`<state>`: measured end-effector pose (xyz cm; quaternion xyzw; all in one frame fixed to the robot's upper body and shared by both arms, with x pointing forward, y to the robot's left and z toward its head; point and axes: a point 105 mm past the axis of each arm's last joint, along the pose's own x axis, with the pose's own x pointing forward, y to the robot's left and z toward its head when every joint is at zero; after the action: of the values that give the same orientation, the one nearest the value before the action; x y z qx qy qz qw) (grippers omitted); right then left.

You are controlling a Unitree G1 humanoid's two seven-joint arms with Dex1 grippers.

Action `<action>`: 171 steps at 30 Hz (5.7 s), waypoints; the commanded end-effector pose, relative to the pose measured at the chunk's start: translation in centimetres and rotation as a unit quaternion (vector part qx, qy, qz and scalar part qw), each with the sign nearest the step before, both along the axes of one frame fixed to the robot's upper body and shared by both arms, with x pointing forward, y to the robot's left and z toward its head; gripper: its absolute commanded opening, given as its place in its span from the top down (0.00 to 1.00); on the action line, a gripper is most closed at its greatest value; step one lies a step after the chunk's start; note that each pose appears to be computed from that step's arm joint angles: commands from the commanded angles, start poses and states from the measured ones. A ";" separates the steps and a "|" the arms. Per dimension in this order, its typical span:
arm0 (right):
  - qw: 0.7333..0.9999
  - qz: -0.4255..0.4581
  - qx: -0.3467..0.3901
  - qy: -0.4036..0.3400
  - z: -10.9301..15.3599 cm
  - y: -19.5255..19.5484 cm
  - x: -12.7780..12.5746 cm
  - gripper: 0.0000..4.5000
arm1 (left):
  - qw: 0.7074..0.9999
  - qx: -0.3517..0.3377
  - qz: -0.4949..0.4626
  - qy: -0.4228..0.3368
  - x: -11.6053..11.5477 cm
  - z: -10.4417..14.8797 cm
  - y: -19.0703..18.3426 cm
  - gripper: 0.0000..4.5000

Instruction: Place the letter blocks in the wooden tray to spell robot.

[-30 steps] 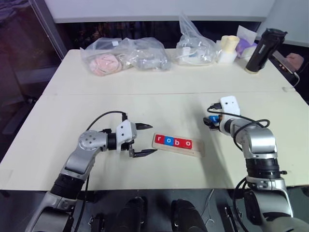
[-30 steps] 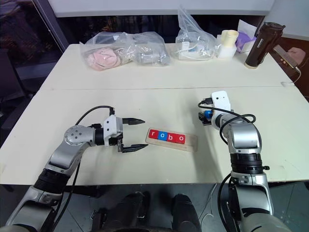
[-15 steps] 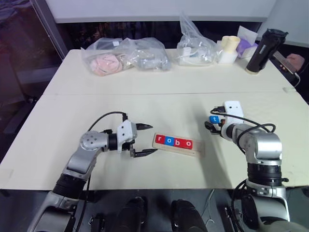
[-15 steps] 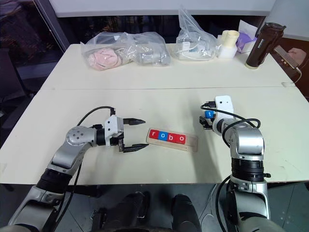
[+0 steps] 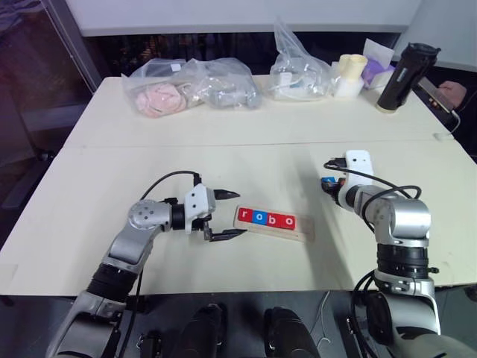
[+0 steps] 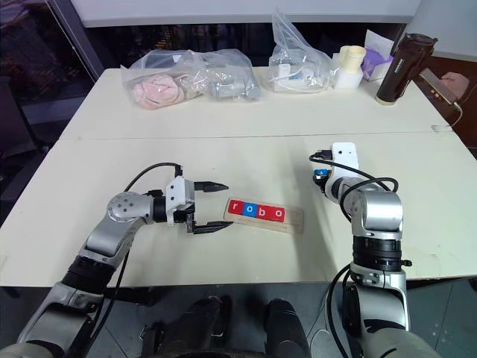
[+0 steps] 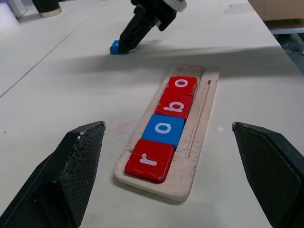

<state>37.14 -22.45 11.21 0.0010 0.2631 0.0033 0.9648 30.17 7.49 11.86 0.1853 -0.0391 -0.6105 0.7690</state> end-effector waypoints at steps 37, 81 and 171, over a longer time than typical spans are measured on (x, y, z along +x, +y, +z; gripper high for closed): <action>0.987 0.134 -0.089 0.026 1.8 1.7 -12.0 0.01 | 1.000 0.001 -0.015 -0.019 -0.5 0.1 -0.1 0.00; 0.799 0.565 -0.203 0.037 0.4 -2.1 -7.2 0.76 | 0.999 0.018 -0.031 0.007 -1.0 1.5 2.3 0.00; 0.826 0.520 -0.213 -0.041 6.9 1.0 -10.6 0.01 | 0.999 0.004 0.001 0.033 -1.4 2.9 3.4 0.00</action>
<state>27.12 -21.70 15.98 -0.3337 0.2063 0.4589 0.7972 28.87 10.71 13.39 0.1676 0.0090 -0.6231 0.7639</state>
